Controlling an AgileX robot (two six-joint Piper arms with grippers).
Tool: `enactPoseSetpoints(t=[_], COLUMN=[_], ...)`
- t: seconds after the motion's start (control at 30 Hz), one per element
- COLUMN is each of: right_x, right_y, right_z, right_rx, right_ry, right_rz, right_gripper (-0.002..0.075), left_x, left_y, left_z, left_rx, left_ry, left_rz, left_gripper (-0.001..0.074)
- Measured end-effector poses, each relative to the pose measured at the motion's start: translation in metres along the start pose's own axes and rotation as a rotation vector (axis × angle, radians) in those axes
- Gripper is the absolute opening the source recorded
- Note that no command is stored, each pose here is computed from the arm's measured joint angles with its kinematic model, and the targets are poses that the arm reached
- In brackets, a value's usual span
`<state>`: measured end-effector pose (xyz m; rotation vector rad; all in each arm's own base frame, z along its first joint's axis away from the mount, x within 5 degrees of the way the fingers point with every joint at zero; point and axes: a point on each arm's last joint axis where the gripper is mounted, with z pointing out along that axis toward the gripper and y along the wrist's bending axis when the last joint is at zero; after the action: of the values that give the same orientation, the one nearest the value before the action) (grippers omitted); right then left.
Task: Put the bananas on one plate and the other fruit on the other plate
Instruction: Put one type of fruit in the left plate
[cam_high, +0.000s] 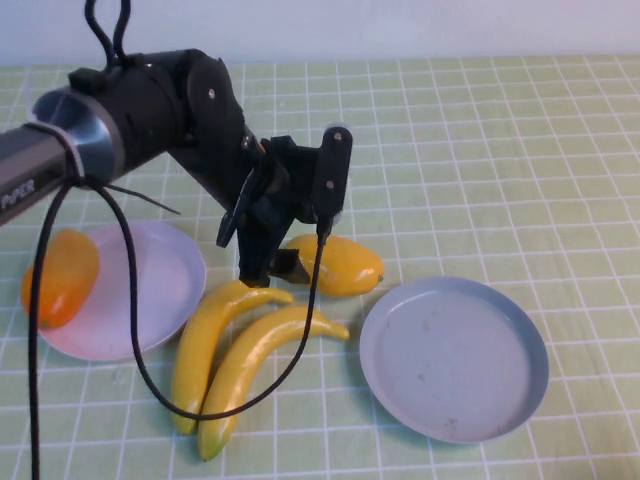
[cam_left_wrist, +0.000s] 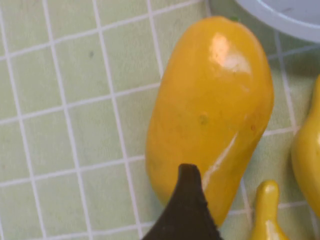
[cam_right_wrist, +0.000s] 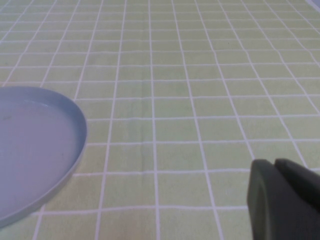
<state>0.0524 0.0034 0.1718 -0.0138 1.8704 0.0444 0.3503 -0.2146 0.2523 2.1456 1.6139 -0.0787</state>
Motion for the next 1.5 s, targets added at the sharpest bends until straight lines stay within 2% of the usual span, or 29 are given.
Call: enactPoseSetpoints(t=[0.3, 0.7, 1.0, 1.17, 1.37, 1.5], right_x=[0.0, 0.0, 0.0, 0.0, 0.0, 0.0], right_y=[0.0, 0.0, 0.0, 0.0, 0.0, 0.0], right_z=[0.0, 0.0, 0.0, 0.0, 0.0, 0.0], right_rx=[0.0, 0.0, 0.0, 0.0, 0.0, 0.0], right_ry=[0.0, 0.0, 0.0, 0.0, 0.0, 0.0], right_rz=[0.0, 0.0, 0.0, 0.0, 0.0, 0.0], right_gripper=[-0.0015, -0.0015, -0.0016, -0.0015, -0.0015, -0.0015], left_x=[-0.004, 0.006, 0.007, 0.007, 0.007, 0.005], left_y=[0.004, 0.008, 0.013, 0.013, 0.014, 0.014], left_z=[0.02, 0.06, 0.071, 0.071, 0.071, 0.064], left_rx=[-0.018, -0.02, -0.052, -0.055, -0.056, -0.059], left_ry=[-0.086, -0.084, -0.091, -0.091, -0.093, -0.104], left_rz=[0.1, 0.085, 0.066, 0.064, -0.005, -0.113], left_gripper=[0.0529, 0.0529, 0.0528, 0.0501, 0.0501, 0.05])
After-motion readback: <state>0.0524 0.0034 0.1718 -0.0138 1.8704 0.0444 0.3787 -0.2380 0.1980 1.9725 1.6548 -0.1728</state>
